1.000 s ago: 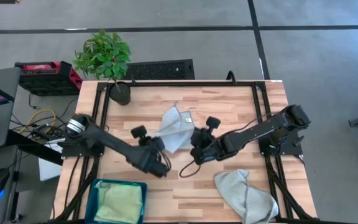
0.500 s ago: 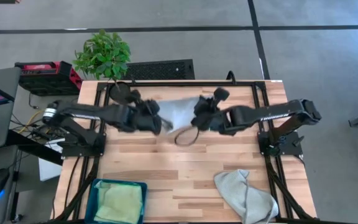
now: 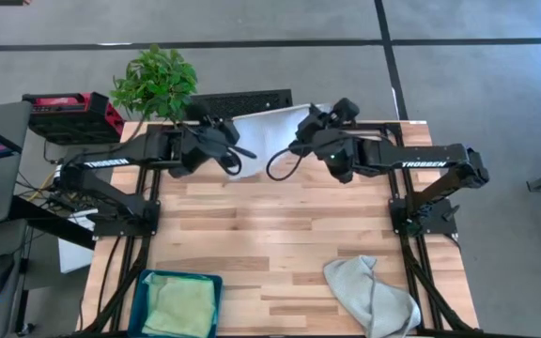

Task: Fold microfiber towels
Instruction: Fold the top grey microfiber cloth

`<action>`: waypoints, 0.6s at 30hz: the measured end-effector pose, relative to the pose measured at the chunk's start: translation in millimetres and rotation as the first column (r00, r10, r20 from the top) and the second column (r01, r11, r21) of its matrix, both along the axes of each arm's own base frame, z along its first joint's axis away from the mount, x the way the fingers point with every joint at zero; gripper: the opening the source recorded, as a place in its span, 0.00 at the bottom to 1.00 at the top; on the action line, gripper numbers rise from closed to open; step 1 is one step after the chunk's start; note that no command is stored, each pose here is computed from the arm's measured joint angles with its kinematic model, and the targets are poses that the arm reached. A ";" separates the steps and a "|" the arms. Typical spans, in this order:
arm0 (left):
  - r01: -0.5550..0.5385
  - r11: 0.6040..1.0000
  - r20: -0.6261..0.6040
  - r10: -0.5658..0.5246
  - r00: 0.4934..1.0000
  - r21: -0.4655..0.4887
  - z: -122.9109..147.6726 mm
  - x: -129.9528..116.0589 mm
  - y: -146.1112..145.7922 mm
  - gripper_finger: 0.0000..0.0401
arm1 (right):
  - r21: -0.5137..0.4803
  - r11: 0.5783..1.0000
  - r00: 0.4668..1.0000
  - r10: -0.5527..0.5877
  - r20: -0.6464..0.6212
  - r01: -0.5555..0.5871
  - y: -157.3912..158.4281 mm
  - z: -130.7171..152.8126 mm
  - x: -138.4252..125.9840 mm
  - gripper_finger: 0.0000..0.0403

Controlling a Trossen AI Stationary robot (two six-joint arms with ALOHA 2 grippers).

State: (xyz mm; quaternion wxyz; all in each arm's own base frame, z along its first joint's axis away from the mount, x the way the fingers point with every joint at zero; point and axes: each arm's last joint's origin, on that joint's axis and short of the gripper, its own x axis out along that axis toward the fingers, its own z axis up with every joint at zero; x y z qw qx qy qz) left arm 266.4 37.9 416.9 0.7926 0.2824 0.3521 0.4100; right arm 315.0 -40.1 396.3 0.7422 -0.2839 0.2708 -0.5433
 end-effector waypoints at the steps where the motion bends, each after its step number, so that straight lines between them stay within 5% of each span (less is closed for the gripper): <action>1: 0.002 1.000 -0.001 -0.002 1.000 0.029 5.9 -0.2 -1.3 0.00 | -0.013 1.000 1.000 -0.008 -0.007 0.008 0.0 2.1 0.3 0.02; 8: 0.004 0.997 0.000 -0.004 1.000 0.080 30.5 -4.7 11.3 0.00 | -0.058 0.998 1.000 -0.014 0.007 0.014 -6.7 14.0 1.8 0.02; 18: -0.005 0.999 0.002 0.005 1.000 0.041 26.5 1.3 59.5 0.00 | -0.064 0.997 0.999 -0.035 0.004 0.035 -39.0 16.7 -2.2 0.02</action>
